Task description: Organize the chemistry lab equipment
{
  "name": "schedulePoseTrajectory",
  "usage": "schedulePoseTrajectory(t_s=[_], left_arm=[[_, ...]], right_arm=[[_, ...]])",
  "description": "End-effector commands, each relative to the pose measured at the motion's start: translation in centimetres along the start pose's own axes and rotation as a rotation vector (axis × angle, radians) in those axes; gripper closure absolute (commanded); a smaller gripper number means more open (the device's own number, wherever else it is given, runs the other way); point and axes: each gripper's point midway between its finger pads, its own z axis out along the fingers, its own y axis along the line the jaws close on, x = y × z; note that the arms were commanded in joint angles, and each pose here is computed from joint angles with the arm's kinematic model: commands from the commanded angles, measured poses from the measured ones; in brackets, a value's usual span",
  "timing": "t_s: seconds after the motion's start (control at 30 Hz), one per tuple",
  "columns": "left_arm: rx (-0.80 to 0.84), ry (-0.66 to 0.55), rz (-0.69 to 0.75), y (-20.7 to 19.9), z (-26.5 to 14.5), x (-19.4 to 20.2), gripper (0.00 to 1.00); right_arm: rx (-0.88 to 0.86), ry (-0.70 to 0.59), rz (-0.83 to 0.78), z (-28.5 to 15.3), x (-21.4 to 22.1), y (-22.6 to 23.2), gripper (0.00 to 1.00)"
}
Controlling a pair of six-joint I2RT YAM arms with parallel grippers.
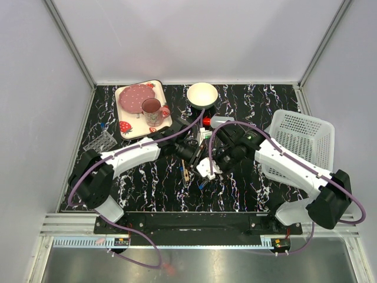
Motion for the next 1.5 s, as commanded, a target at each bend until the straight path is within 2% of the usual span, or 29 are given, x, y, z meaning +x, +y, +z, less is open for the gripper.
schedulePoseTrajectory(t_s=[0.0,0.1,0.23,0.27,0.33,0.37,0.47,0.5,0.57,0.63,0.7,0.73,0.77,0.83,0.9,1.1,1.33,1.47], left_arm=[[0.055,-0.025,0.087,-2.0,-0.2,-1.3,0.82],[0.060,-0.029,0.092,-2.2,-0.3,-1.3,0.78],[0.055,-0.049,0.104,-2.6,-0.7,-1.5,0.62],[0.053,-0.063,0.118,-2.9,-0.9,-1.6,0.55],[0.026,-0.113,0.125,-2.9,-1.6,-2.2,0.48],[0.017,-0.141,0.145,-3.4,-2.2,-2.3,0.40],[-0.061,-0.253,0.156,-3.1,-4.4,-3.0,0.32],[-0.128,-0.318,0.158,-2.3,-5.5,-3.9,0.26],[-0.198,-0.393,0.188,-2.5,-7.2,-3.8,0.23],[-0.320,-0.504,0.198,-1.2,-8.9,-4.5,0.15],[-0.344,-0.632,0.238,-2.6,-10.9,-4.8,0.11],[-0.374,-0.679,0.216,-1.4,-11.3,-4.5,0.03],[-0.332,-0.770,0.278,-3.4,-12.5,-5.0,0.01],[-0.296,-0.823,0.236,-2.7,-12.7,-4.4,0.01],[-0.232,-0.884,0.235,-3.8,-13.3,-4.4,0.01],[-0.080,-0.899,0.152,-3.1,-11.7,-3.7,0.01],[-0.093,-1.074,0.119,-2.4,-13.6,-4.6,0.01],[-0.114,-1.098,0.105,-2.3,-13.2,-5.2,0.01]], right_arm=[[0.012,0.019,-0.019,0.2,0.1,-0.1,0.71],[0.018,0.021,-0.012,0.1,0.1,-0.2,0.80],[0.038,0.003,0.009,-0.2,-0.6,-0.6,0.86],[0.040,-0.008,0.019,-0.3,-0.8,-0.6,0.87],[0.040,-0.024,0.059,-0.3,-1.1,-0.3,0.87],[0.038,-0.042,0.073,-0.3,-1.5,-0.1,0.87],[0.027,-0.105,0.150,-0.2,-2.6,0.8,0.88],[0.023,-0.123,0.203,-0.2,-2.9,1.1,0.88],[0.024,-0.169,0.242,-0.3,-3.7,1.4,0.88],[0.036,-0.197,0.309,-0.2,-4.1,1.5,0.88],[0.053,-0.245,0.396,-0.7,-4.4,1.2,0.88],[0.069,-0.273,0.415,-0.9,-4.4,0.8,0.87],[0.088,-0.317,0.460,-1.6,-4.1,0.3,0.87],[0.113,-0.368,0.520,-2.2,-4.3,-0.3,0.87],[0.115,-0.421,0.588,-2.7,-4.5,-0.5,0.87],[0.131,-0.534,0.721,-3.1,-4.1,-1.5,0.86],[0.161,-0.606,0.829,-3.1,-2.8,-2.8,0.86],[0.145,-0.634,0.874,-3.0,-2.6,-3.3,0.85]])
